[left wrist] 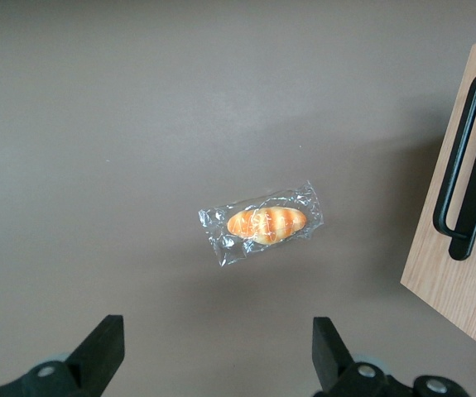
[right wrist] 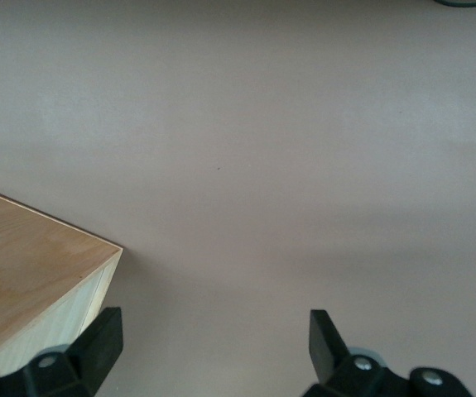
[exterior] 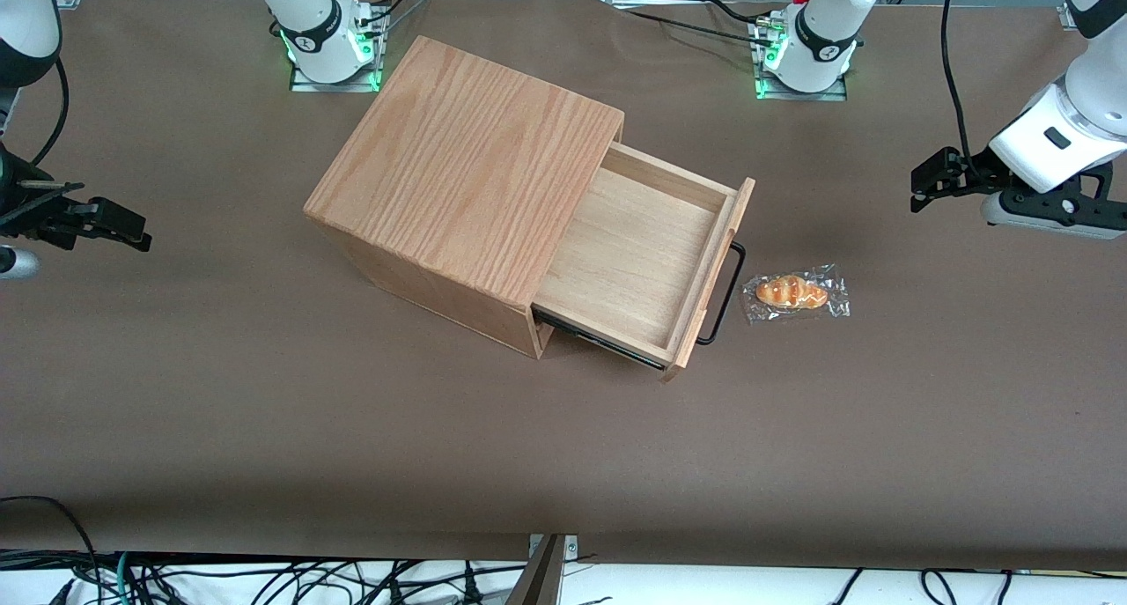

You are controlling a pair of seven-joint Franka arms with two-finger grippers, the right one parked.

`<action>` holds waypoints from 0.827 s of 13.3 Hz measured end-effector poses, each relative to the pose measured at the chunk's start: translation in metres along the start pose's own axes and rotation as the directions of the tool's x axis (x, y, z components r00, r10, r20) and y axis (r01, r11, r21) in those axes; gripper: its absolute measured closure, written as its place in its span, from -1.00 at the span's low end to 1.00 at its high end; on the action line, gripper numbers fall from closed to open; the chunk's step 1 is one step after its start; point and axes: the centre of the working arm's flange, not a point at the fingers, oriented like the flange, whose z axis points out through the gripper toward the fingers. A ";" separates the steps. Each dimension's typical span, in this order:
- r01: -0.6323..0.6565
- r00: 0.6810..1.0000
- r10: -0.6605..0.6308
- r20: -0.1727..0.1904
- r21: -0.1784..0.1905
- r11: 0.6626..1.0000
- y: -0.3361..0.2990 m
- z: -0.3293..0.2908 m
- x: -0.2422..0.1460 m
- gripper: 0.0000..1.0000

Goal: Open top drawer with left arm

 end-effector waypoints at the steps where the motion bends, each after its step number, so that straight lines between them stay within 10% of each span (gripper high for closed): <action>1: 0.002 1.000 -0.002 0.001 0.000 1.000 -0.001 0.001 0.000 -1.00; 11: 0.013 1.000 -0.013 0.005 0.000 1.000 -0.004 0.002 -0.001 -1.00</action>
